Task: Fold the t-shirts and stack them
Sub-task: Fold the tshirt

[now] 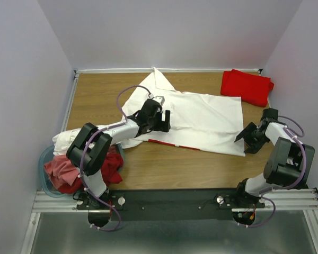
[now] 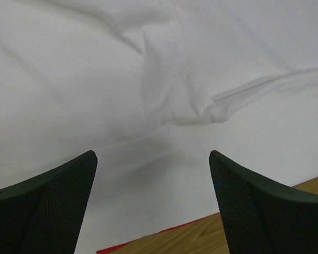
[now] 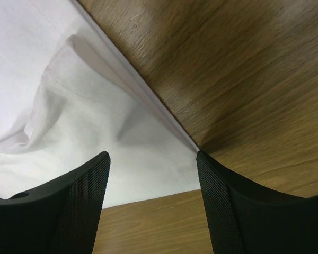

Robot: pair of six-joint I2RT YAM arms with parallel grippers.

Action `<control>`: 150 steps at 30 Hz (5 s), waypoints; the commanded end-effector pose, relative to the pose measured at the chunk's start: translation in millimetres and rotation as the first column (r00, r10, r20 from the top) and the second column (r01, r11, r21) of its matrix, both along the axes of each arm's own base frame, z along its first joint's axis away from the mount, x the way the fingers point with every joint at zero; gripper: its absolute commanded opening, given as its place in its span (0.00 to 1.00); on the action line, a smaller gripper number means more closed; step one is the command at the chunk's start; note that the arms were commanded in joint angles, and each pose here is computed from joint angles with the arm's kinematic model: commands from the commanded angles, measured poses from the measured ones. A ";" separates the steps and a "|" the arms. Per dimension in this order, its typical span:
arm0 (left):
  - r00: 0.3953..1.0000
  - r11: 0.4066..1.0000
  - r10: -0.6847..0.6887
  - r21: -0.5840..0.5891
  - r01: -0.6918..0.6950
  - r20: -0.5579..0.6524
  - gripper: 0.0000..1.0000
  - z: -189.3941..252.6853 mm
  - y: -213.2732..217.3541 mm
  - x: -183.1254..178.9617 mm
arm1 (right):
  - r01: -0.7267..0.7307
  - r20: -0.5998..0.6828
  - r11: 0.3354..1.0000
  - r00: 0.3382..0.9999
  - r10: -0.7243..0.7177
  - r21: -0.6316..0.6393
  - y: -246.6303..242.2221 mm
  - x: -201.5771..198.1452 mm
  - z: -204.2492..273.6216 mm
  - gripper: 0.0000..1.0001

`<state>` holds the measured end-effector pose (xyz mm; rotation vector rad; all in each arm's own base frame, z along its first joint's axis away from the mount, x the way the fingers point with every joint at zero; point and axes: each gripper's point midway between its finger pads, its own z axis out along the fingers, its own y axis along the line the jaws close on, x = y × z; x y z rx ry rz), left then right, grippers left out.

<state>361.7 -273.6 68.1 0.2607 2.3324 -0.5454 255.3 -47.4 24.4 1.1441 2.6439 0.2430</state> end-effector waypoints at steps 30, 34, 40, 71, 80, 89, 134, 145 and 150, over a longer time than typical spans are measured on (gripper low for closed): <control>0.976 0.997 0.057 0.062 -0.045 -0.211 0.94 -94.0 10.0 -109.8 | 0.113 -0.121 0.993 0.986 -0.116 -0.032 0.0 -30.6 -35.2 0.01; 0.971 0.998 0.052 0.057 -0.040 -0.232 0.94 -94.8 10.1 -125.1 | 0.137 -0.110 0.990 0.984 -0.138 -0.011 6.0 -35.0 -27.6 0.01; 0.961 0.995 0.091 0.067 -0.076 -0.262 0.94 -94.8 24.1 -143.5 | 0.159 -0.100 0.987 0.982 -0.161 -0.032 6.4 -44.8 -6.4 0.01; 0.989 0.990 0.143 -0.008 -0.143 0.033 0.98 50.2 18.5 -26.8 | 0.061 0.169 0.991 0.985 -0.041 -0.118 -5.9 -7.9 96.7 0.69; 0.990 0.990 0.140 -0.004 -0.140 -0.016 0.98 -2.9 31.1 2.4 | -0.174 0.200 0.983 0.963 0.181 -0.053 107.7 24.4 66.4 0.70; 0.966 0.972 0.234 0.030 -0.232 -0.108 0.98 -60.7 50.3 -13.4 | -0.234 0.058 0.968 0.969 0.240 -0.088 124.0 5.9 10.0 0.70; 0.969 0.972 0.228 0.031 -0.232 0.097 0.98 73.8 43.4 35.5 | -0.136 0.151 0.962 0.973 0.175 -0.238 57.1 71.4 100.1 0.72; 0.979 0.980 0.180 0.067 -0.187 0.090 0.95 60.7 17.7 96.8 | -0.023 0.161 0.961 0.985 0.070 -0.276 -23.6 143.5 76.5 0.58; 0.980 0.980 0.182 0.070 -0.188 0.080 0.95 54.9 22.5 109.7 | -0.020 0.091 0.961 0.995 0.047 -0.277 -40.3 157.7 42.6 0.54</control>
